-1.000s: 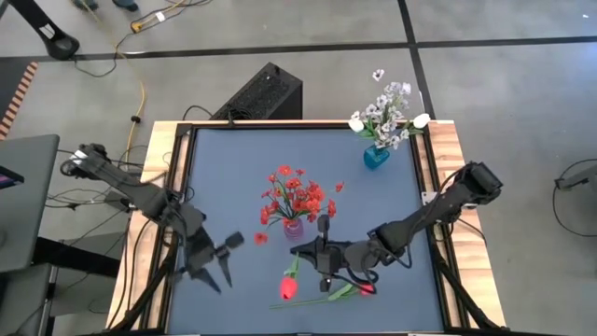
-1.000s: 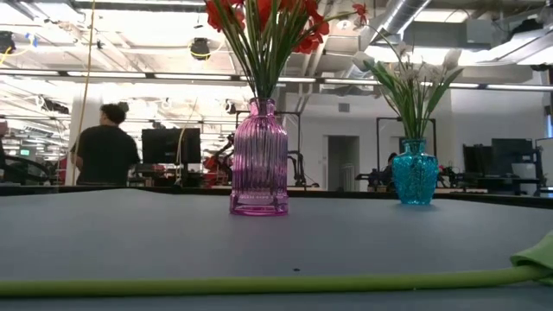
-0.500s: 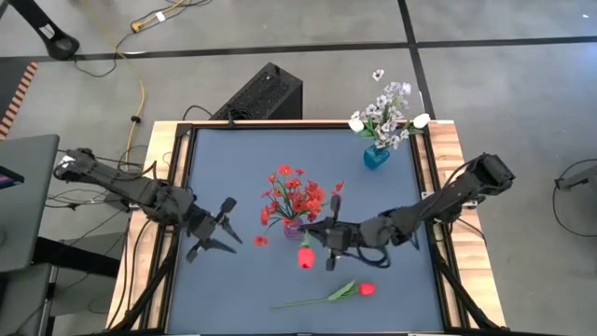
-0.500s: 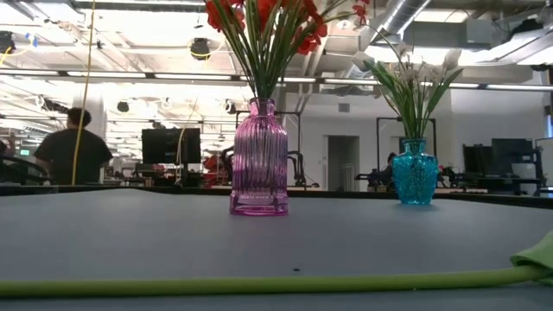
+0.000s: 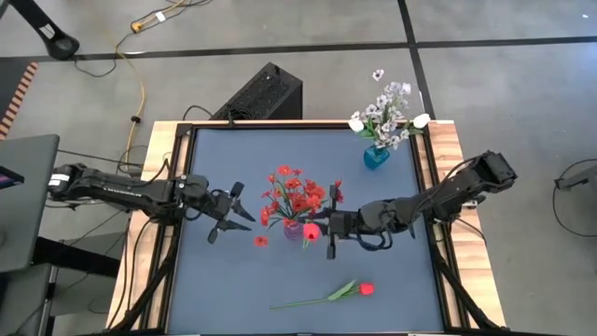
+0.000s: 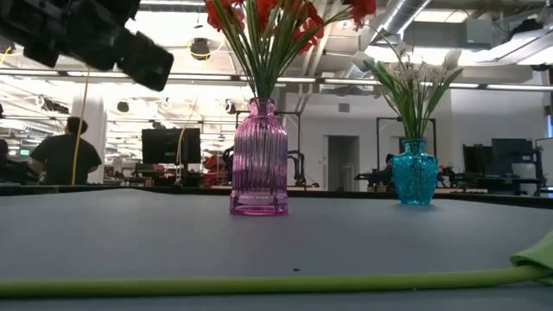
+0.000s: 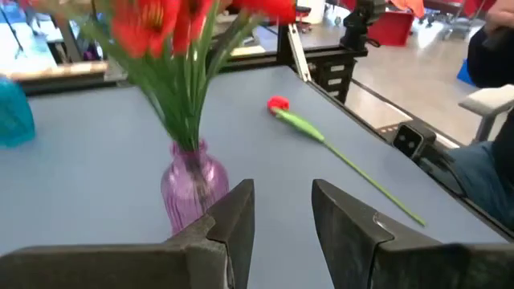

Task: Sort flowers into vase by color
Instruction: Put the top red flower into the purple vase

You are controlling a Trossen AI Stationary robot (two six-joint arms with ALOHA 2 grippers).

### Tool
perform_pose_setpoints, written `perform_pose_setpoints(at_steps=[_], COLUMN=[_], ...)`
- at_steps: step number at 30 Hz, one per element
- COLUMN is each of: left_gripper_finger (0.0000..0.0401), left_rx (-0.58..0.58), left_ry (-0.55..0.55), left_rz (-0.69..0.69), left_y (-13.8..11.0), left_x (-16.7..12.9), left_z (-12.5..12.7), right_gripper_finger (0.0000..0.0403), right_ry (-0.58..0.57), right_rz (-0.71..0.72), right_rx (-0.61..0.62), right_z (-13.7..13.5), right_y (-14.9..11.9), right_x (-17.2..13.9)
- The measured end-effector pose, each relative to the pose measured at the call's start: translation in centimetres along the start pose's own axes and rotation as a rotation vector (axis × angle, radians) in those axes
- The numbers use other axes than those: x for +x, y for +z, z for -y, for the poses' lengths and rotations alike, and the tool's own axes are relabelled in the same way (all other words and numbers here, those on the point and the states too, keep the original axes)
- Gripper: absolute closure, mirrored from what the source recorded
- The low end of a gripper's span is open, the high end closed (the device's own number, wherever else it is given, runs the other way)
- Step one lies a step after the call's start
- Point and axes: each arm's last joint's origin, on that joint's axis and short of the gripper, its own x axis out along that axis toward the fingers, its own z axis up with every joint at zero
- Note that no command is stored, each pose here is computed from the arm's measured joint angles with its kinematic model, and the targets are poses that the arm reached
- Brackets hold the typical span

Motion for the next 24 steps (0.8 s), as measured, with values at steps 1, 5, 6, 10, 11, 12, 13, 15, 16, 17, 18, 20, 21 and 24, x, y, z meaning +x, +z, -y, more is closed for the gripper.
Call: perform_pose_setpoints(at_steps=[1,5,6,10,11,12,13,15,16,17,18,20,21,24], left_gripper_finger=[0.0288,0.0288,0.0288,0.0288,0.0288,0.0288,0.0288,0.0288,0.0288,0.0288,0.0288,0.0288,0.0288,0.0288], left_rx=[-0.012,-0.025,-0.023,-0.012,-0.012,-0.015,-0.017,-0.020,-0.022,-0.022,-0.023,-0.027,-0.029,-0.032], left_ry=[0.000,-0.002,-0.001,0.002,0.001,0.001,0.001,0.001,0.001,0.001,0.001,0.000,0.000,-0.001], left_rz=[-0.010,-0.005,0.000,0.004,0.002,-0.004,-0.004,-0.010,-0.011,-0.008,-0.009,-0.010,-0.010,-0.013], left_y=[-0.4,-0.7,-0.7,-0.7,-0.7,-0.8,-0.8,-0.9,-0.9,-0.9,-0.9,-0.9,-0.9,-0.9], left_x=[0.0,0.1,0.1,0.3,0.3,0.3,0.4,0.4,0.4,0.4,0.4,0.4,0.4,0.4], left_z=[-0.1,-0.4,-0.4,-0.4,-0.4,-0.4,-0.5,-0.5,-0.5,-0.5,-0.5,-0.5,-0.5,-0.5], right_gripper_finger=[0.0375,0.0372,0.0372,0.0375,0.0374,0.0373,0.0372,0.0372,0.0373,0.0373,0.0374,0.0374,0.0374,0.0372], right_ry=[0.007,0.012,0.013,0.009,0.013,0.014,0.014,0.010,0.006,0.007,0.008,0.002,0.002,-0.013], right_rz=[0.008,0.002,0.001,0.008,0.007,0.005,0.004,0.003,0.005,0.002,-0.004,-0.011,-0.020,-0.017], right_rx=[0.011,0.059,0.058,0.065,0.065,0.067,0.071,0.082,0.084,0.080,0.074,0.065,0.059,0.082], right_z=[0.1,0.4,0.4,0.6,0.6,0.6,0.6,0.6,0.6,0.5,0.2,0.0,-0.1,0.1], right_y=[0.0,-0.1,-0.1,-0.1,-0.1,-0.1,-0.1,-0.3,-0.5,-0.7,-1.1,-2.0,-2.3,-2.7], right_x=[0.0,0.2,0.2,0.3,0.3,0.3,0.3,0.4,0.6,0.8,1.1,1.7,1.9,2.4])
